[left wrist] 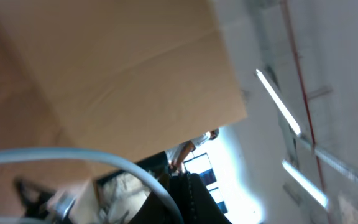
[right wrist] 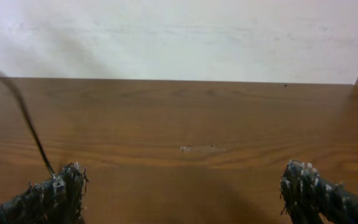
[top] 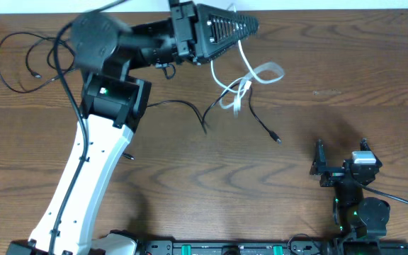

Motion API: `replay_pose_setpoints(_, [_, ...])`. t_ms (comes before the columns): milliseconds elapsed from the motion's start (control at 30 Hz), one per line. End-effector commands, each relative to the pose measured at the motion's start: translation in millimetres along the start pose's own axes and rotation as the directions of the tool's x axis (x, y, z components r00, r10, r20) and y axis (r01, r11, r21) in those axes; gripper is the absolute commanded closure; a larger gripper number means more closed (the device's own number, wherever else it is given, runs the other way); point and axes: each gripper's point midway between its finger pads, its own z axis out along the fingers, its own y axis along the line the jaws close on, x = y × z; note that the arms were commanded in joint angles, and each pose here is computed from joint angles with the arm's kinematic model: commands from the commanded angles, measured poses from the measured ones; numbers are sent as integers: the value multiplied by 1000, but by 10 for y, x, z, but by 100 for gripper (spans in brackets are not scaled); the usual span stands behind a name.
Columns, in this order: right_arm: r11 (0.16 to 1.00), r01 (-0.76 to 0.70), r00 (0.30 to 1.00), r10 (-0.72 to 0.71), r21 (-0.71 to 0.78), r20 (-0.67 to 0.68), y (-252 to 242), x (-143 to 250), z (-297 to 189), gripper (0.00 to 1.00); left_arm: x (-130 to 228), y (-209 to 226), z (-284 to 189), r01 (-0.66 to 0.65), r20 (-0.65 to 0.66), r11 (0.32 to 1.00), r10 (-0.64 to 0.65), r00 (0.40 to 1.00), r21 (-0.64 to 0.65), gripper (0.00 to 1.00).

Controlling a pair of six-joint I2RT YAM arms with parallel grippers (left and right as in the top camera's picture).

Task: Untangle cables

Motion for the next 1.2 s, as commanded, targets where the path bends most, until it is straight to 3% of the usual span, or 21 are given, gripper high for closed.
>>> replay_pose_setpoints(0, [1000, -13, 1000, 13, -11, -4, 27, 14, 0, 1, 42, 245, -3, 28, -29, 997, -30, 999, -65, 92])
replay_pose_setpoints(167, [1000, -13, 1000, 13, -11, -4, 28, 14, 0, 1, 75, 306, -8, 24, -42, 996, -27, 999, -82, 93])
replay_pose_setpoints(367, [1000, -13, 1000, 13, -11, -4, 28, 14, 0, 1, -13, -98, -4, 61, -7, 998, -61, 998, 29, 92])
replay_pose_setpoints(667, [1000, -13, 1000, 13, -11, -4, 28, 14, 0, 1, -290, -252, -65, 368, 108, 920, -383, 917, 131, 93])
replay_pose_setpoints(767, [1000, -13, 1000, 13, -11, -4, 28, 14, 0, 1, -370, -236, -142, 286, 149, 950, -302, 941, 122, 92])
replay_pose_setpoints(833, [1000, -13, 1000, 13, -11, -4, 28, 14, 0, 1, -371, -199, -163, 139, 160, 987, -151, 976, 83, 92])
replay_pose_setpoints(900, [1000, -13, 1000, 13, -11, -4, 28, 14, 0, 1, -312, -27, -152, 71, 131, 997, -72, 989, 13, 93])
replay_pose_setpoints(1000, [1000, -12, 1000, 12, -11, -4, 28, 14, 0, 1, -188, 424, -130, 138, 100, 983, -126, 987, -119, 92])
replay_pose_setpoints(1167, [1000, -13, 1000, 13, -11, -4, 28, 14, 0, 1, 147, 1401, -212, 265, 173, 852, -208, 963, -451, 92])
